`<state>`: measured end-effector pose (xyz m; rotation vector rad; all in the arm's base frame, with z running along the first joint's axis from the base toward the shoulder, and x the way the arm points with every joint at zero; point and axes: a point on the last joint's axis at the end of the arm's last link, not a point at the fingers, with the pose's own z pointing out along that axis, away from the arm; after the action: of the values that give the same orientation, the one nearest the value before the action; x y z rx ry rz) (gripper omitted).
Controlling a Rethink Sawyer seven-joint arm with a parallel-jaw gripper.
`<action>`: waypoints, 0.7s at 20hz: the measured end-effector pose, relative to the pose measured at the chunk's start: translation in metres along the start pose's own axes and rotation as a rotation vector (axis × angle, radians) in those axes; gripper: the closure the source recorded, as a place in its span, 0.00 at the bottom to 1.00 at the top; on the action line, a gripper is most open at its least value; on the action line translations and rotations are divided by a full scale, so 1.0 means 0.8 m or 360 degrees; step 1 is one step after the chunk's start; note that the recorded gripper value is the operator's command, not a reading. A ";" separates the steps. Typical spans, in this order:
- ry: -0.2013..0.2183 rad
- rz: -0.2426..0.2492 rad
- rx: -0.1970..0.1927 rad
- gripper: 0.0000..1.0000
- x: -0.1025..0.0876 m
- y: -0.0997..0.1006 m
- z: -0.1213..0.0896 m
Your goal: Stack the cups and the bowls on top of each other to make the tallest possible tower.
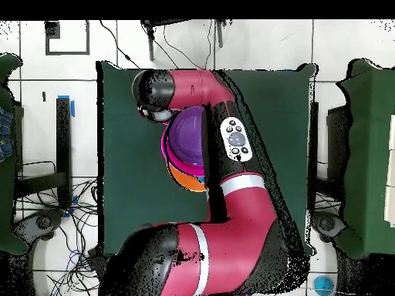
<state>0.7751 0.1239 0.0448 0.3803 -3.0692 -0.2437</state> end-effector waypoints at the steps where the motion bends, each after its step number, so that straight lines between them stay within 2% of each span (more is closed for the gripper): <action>1: 0.0003 -0.0001 -0.0001 0.00 0.001 0.001 0.001; 5: -0.0011 -0.0005 0.0003 0.00 0.001 0.002 0.003; 14: -0.0123 -0.0014 0.0030 0.00 -0.006 0.002 0.011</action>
<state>0.7786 0.1278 0.0364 0.3944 -3.1485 -0.2358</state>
